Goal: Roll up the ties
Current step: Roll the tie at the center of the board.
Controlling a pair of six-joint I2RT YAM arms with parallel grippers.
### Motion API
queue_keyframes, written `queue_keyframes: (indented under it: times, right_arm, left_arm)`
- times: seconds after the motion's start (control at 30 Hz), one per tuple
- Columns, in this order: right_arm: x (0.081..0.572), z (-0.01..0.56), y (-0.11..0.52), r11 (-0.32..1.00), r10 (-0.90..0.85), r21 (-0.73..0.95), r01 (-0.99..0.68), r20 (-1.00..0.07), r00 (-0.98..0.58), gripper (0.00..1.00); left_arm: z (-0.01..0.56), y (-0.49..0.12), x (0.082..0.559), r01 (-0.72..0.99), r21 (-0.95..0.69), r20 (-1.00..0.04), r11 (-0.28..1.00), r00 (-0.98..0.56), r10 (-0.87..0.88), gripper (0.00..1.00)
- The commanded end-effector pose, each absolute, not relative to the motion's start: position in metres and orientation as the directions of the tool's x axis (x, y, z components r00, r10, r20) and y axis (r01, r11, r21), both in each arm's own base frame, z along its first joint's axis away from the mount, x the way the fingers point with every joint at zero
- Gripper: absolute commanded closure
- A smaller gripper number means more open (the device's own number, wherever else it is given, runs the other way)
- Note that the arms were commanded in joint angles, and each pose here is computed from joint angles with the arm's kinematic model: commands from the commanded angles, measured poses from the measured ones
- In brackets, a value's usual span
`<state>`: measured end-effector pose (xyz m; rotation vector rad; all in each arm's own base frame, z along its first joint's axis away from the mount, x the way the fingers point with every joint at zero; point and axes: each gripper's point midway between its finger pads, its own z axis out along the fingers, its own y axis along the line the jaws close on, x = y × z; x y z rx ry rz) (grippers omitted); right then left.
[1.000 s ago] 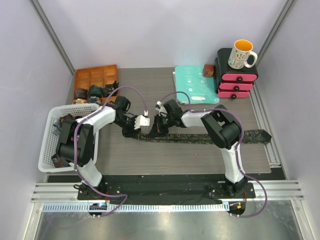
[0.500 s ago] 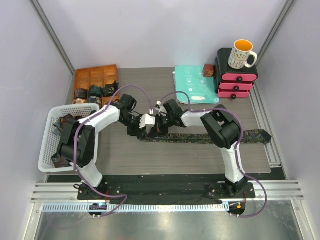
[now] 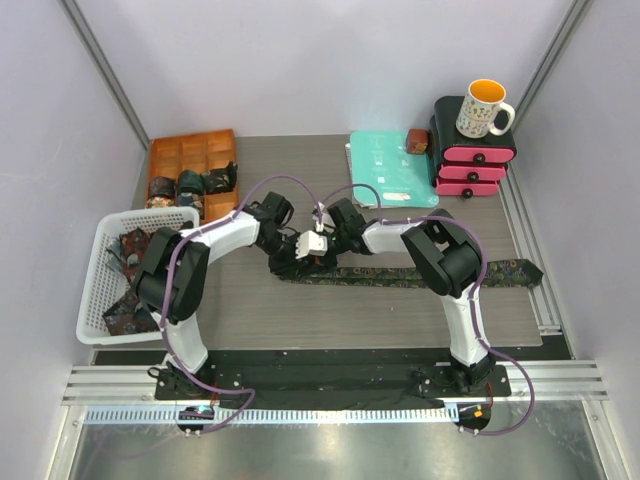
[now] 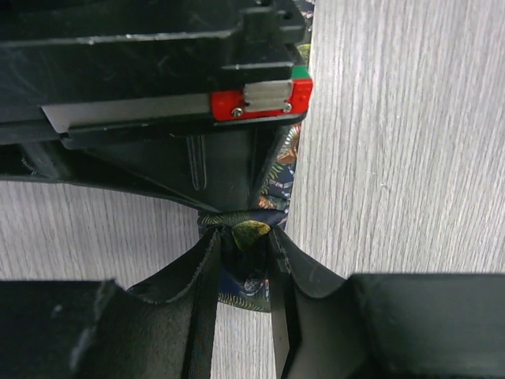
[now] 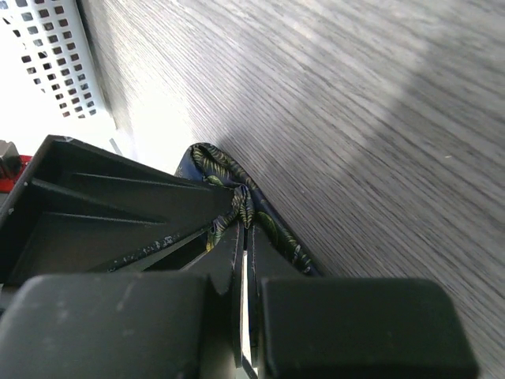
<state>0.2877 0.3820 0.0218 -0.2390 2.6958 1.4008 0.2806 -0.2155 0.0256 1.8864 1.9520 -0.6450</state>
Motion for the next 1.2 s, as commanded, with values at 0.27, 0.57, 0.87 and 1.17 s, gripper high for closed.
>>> queue_keyframes:
  times: [0.27,0.57,0.87,1.17]
  right_arm:
    - [0.306,0.061,0.377,0.506,-0.015,0.852,-0.131,-0.143,-0.99,0.85]
    - [0.309,0.075,0.373,0.492,-0.009,0.861,-0.13,-0.144,-0.989,0.73]
    - [0.307,0.065,0.382,0.494,-0.011,0.86,-0.129,-0.142,-0.99,0.64]
    - [0.304,0.05,0.393,0.495,-0.013,0.861,-0.118,-0.129,-0.992,0.64]
  left_arm:
    - [0.012,-0.216,0.297,0.998,-0.038,-0.466,0.043,-0.056,0.883,0.71]
    - [0.009,-0.215,0.298,0.998,-0.042,-0.454,0.04,-0.055,0.889,0.72]
    - [0.009,-0.216,0.299,0.998,-0.045,-0.45,0.039,-0.055,0.891,0.71]
    - [0.008,-0.217,0.299,0.998,-0.049,-0.448,0.035,-0.053,0.893,0.71]
